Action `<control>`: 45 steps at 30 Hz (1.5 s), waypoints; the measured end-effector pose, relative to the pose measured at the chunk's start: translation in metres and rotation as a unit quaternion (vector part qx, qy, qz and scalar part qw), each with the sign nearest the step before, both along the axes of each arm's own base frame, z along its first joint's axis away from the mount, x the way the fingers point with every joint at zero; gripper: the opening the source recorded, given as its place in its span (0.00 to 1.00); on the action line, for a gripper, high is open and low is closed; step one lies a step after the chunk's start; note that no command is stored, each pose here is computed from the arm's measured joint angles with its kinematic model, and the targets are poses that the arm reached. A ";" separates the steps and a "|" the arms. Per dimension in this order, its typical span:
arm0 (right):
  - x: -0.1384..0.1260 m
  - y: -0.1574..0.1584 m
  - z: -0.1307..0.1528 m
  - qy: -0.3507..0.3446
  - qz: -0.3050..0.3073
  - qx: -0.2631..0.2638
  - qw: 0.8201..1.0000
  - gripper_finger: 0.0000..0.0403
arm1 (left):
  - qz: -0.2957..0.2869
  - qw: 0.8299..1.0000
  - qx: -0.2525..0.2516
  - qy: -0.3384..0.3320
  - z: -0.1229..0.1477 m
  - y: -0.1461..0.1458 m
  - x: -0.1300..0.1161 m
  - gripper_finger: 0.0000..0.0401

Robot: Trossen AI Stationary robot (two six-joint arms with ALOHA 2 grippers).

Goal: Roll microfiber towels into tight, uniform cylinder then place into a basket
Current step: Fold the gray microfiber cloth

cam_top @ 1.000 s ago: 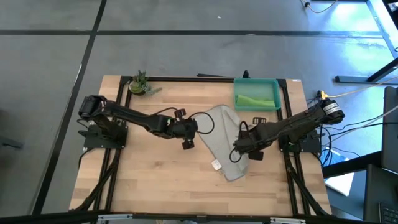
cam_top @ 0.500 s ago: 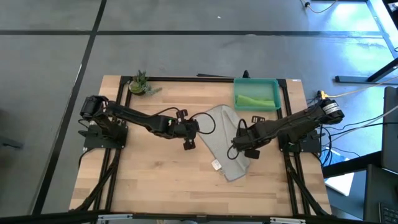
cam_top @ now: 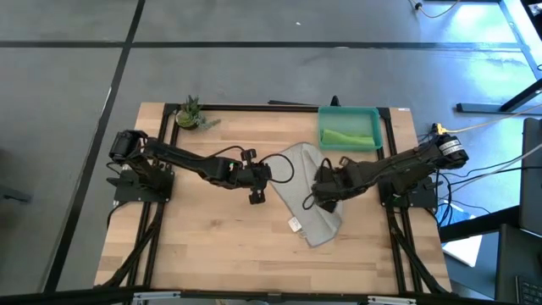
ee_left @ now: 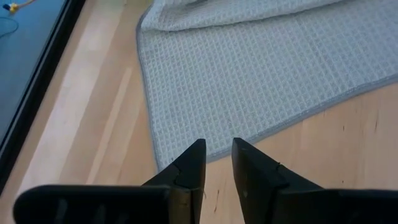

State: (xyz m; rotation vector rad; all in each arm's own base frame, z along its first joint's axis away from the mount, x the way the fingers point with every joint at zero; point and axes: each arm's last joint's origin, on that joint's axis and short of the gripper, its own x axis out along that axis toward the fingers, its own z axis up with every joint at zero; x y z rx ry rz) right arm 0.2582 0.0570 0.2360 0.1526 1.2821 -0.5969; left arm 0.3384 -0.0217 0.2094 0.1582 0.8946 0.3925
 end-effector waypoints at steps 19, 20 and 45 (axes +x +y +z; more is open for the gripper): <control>0.080 -0.029 -0.089 0.003 0.141 0.023 0.990 0.32 | -0.001 1.000 -0.015 -0.001 -0.001 -0.016 -0.003 0.19; 0.081 -0.031 -0.092 0.006 0.146 0.021 0.989 0.32 | 0.000 1.000 -0.017 0.003 -0.001 -0.018 -0.004 0.19; 0.124 -0.089 -0.109 -0.132 0.184 -0.045 0.973 0.32 | 0.132 0.986 -0.071 0.071 0.020 -0.052 -0.069 0.19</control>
